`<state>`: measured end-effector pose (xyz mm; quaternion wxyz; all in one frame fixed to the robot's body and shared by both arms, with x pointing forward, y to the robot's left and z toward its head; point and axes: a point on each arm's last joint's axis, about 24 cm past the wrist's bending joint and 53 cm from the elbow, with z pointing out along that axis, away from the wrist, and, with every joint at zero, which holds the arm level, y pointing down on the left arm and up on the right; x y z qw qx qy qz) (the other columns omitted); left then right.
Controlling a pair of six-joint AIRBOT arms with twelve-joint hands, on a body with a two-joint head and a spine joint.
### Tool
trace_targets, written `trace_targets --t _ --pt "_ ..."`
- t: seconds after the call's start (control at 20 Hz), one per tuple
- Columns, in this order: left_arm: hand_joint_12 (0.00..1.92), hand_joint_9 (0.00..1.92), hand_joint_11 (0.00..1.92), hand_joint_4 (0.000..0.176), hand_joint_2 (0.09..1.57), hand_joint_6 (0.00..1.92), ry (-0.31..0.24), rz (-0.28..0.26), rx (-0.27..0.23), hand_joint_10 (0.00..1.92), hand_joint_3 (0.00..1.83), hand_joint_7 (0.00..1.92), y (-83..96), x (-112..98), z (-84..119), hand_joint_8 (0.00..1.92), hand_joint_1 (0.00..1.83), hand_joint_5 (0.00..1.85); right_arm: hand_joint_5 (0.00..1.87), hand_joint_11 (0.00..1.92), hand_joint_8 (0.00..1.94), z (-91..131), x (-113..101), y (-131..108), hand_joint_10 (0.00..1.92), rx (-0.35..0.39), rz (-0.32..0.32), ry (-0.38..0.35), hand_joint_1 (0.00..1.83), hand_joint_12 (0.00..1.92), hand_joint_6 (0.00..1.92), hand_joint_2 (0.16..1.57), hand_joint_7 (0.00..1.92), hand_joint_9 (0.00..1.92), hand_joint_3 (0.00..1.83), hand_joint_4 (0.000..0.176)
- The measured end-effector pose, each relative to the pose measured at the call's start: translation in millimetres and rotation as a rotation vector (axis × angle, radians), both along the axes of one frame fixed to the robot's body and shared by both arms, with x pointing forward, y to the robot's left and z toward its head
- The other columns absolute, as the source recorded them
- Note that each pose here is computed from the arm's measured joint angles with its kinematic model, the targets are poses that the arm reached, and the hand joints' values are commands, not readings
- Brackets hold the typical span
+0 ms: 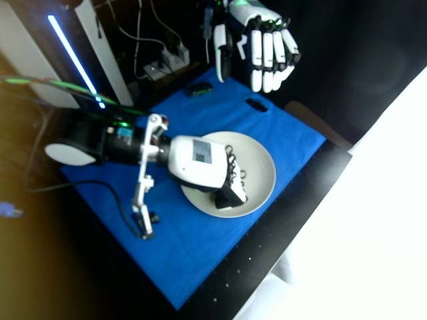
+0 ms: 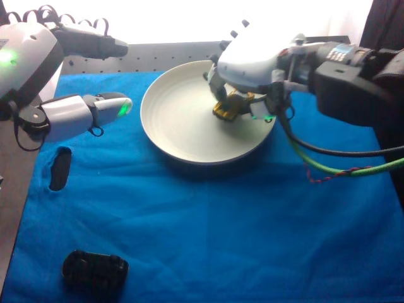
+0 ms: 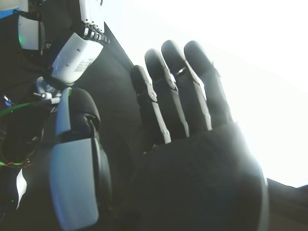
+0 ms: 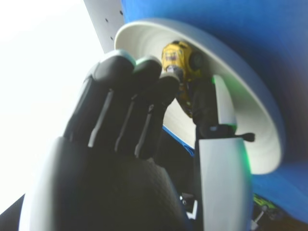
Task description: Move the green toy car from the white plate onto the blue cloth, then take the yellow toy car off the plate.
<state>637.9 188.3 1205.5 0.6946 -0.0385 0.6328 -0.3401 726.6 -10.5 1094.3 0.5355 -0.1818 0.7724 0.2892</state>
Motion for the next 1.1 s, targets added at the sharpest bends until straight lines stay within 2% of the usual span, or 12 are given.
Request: trace_targets --t 0.05,0.2,0.35,0.4,0.5,0.6,0.7,0.75,0.8,0.85,0.95,1.1 --pt "1.40 0.65 0.28 0.031 1.05 0.01 0.000 0.000 0.000 0.44 0.00 0.83 -0.1 0 0 0.01 0.78 0.83 0.83 0.93 1.68 6 0 -3 1.91 0.009 -0.003 -0.012 1.15 1.92 1.15 1.20 0.78 0.84 0.00 0.000" --pt "1.40 0.62 0.22 0.026 1.04 0.01 0.008 -0.006 0.000 0.42 0.00 0.82 -2.8 -1 -3 0.00 0.79 0.83 0.80 0.80 1.60 29 -3 -17 1.80 0.045 -0.011 -0.060 1.22 1.92 0.99 1.23 0.78 0.80 0.00 0.000" --pt "1.37 0.62 0.21 0.033 1.05 0.00 0.009 -0.004 -0.001 0.39 0.00 0.81 -1.7 -1 -4 0.00 0.77 0.83 0.89 0.99 1.61 52 -14 -30 1.91 0.069 0.000 -0.118 1.17 1.92 1.08 1.17 0.85 0.89 0.00 0.000" --pt "1.34 0.64 0.23 0.026 1.05 0.00 0.009 -0.004 -0.002 0.35 0.00 0.81 -1.5 -1 -4 0.00 0.77 0.83 0.91 1.15 1.72 59 -18 -32 1.92 0.077 0.004 -0.136 1.16 1.92 1.09 1.15 0.96 1.04 0.00 0.000" --pt "1.36 0.63 0.19 0.044 1.05 0.00 0.012 -0.004 -0.005 0.31 0.00 0.79 -0.4 -2 -6 0.00 0.79 0.83 0.95 1.49 1.92 77 -28 -41 1.92 0.099 0.011 -0.179 1.17 1.92 1.03 1.13 1.24 1.40 0.00 0.000" --pt "1.42 0.65 0.24 0.021 1.06 0.00 0.021 0.002 -0.006 0.41 0.00 0.83 2.0 -2 -9 0.01 0.80 0.83 0.95 1.58 1.94 96 -39 -49 1.92 0.119 0.021 -0.230 1.17 1.92 1.04 1.13 1.31 1.49 0.00 0.000" --pt "1.41 0.62 0.23 0.044 1.05 0.00 0.021 0.002 -0.008 0.46 0.00 0.82 2.7 -3 -9 0.00 0.77 0.82 0.88 1.22 1.39 102 -50 -54 1.63 0.136 0.028 -0.257 1.15 1.87 1.16 1.16 1.19 1.24 0.00 0.000" --pt "1.40 0.61 0.22 0.048 1.06 0.00 0.027 0.002 -0.012 0.45 0.00 0.80 1.8 -4 -10 0.00 0.76 0.82 0.91 1.25 1.42 101 -59 -55 1.67 0.136 0.042 -0.263 1.16 1.87 1.11 1.15 1.22 1.27 0.00 0.000" --pt "1.45 0.61 0.20 0.034 1.07 0.00 0.025 0.000 -0.011 0.45 0.00 0.80 1.3 -4 -10 0.00 0.76 0.81 0.87 1.03 1.23 93 -72 -54 1.44 0.128 0.062 -0.250 1.25 1.75 1.00 1.14 1.06 1.13 0.00 0.000" --pt "1.45 0.61 0.20 0.034 1.07 0.00 0.022 0.000 -0.012 0.45 0.00 0.80 1.3 -4 -10 0.00 0.76 0.81 0.87 1.03 1.23 89 -80 -54 1.44 0.124 0.074 -0.245 1.25 1.75 1.00 1.14 1.06 1.13 0.00 0.000" --pt "1.50 0.58 0.20 0.048 1.08 0.00 0.028 0.002 -0.008 0.57 0.00 0.80 2.6 -4 -12 0.00 0.75 0.80 1.16 1.31 0.79 88 -97 -57 1.09 0.125 0.094 -0.246 1.31 1.44 0.49 1.04 1.27 1.43 0.00 0.000" --pt "1.46 0.59 0.21 0.062 1.07 0.00 0.039 0.009 -0.012 0.57 0.00 0.82 4.0 -5 -15 0.01 0.75 0.80 1.15 1.18 0.64 84 -115 -62 0.87 0.127 0.107 -0.242 1.31 1.35 0.60 1.02 1.30 1.34 0.00 0.000"
